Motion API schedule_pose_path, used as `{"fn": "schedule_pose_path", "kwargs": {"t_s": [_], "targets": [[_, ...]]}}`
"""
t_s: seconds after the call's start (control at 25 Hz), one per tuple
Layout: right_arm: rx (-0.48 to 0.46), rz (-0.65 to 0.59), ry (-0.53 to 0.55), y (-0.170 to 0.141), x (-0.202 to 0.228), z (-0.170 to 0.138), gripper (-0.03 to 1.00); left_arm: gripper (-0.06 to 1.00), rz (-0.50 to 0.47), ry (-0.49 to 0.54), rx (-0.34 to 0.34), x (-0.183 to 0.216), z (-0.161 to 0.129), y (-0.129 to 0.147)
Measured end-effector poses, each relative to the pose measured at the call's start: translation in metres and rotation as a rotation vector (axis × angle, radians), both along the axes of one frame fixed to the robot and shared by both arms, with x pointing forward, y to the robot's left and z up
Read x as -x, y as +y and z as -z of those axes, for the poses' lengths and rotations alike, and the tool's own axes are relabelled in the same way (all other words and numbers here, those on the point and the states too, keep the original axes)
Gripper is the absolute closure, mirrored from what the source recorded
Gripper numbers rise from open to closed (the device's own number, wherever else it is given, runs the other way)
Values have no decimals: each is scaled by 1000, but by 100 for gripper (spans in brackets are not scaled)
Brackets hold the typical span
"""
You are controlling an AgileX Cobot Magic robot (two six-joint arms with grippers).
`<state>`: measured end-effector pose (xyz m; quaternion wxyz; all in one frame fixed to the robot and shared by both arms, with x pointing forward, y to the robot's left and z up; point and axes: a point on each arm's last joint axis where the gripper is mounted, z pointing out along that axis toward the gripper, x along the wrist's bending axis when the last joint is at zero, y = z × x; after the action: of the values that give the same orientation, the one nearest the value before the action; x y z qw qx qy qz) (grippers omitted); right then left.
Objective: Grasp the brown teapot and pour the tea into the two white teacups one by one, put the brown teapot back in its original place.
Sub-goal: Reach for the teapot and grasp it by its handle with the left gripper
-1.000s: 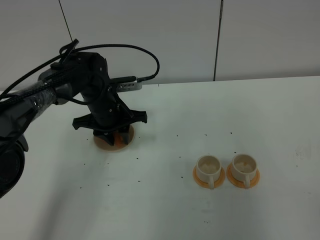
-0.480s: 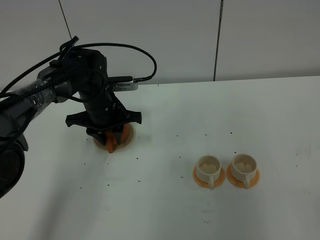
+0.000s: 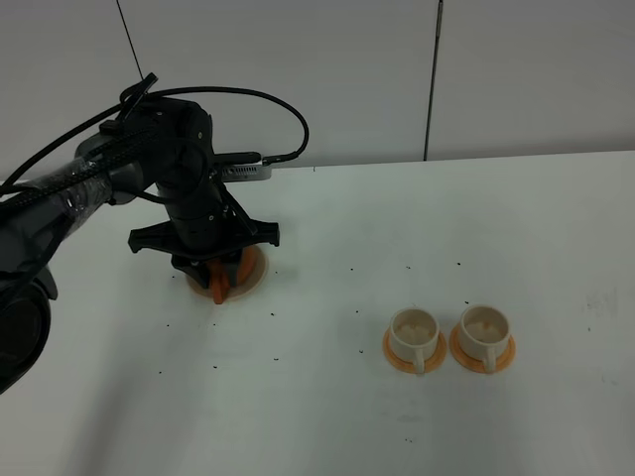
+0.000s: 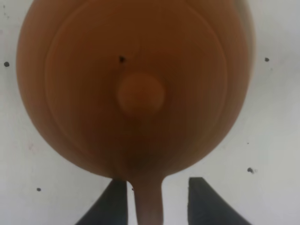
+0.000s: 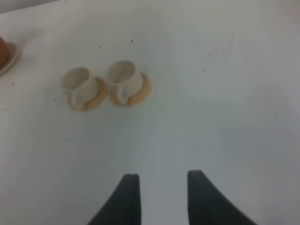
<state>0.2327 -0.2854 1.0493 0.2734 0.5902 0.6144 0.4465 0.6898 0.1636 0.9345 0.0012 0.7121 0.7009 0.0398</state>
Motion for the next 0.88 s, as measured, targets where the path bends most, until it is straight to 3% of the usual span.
{"fn": "schedule_pose_path", "kwargs": {"t_s": [0.32,0.88], "targets": [[0,0,0,0,0,0,73,71,3,7,-13,0,3,1],[0,0,0,0,0,0,73,77,30,-22,-17,-3,3,1]]}}
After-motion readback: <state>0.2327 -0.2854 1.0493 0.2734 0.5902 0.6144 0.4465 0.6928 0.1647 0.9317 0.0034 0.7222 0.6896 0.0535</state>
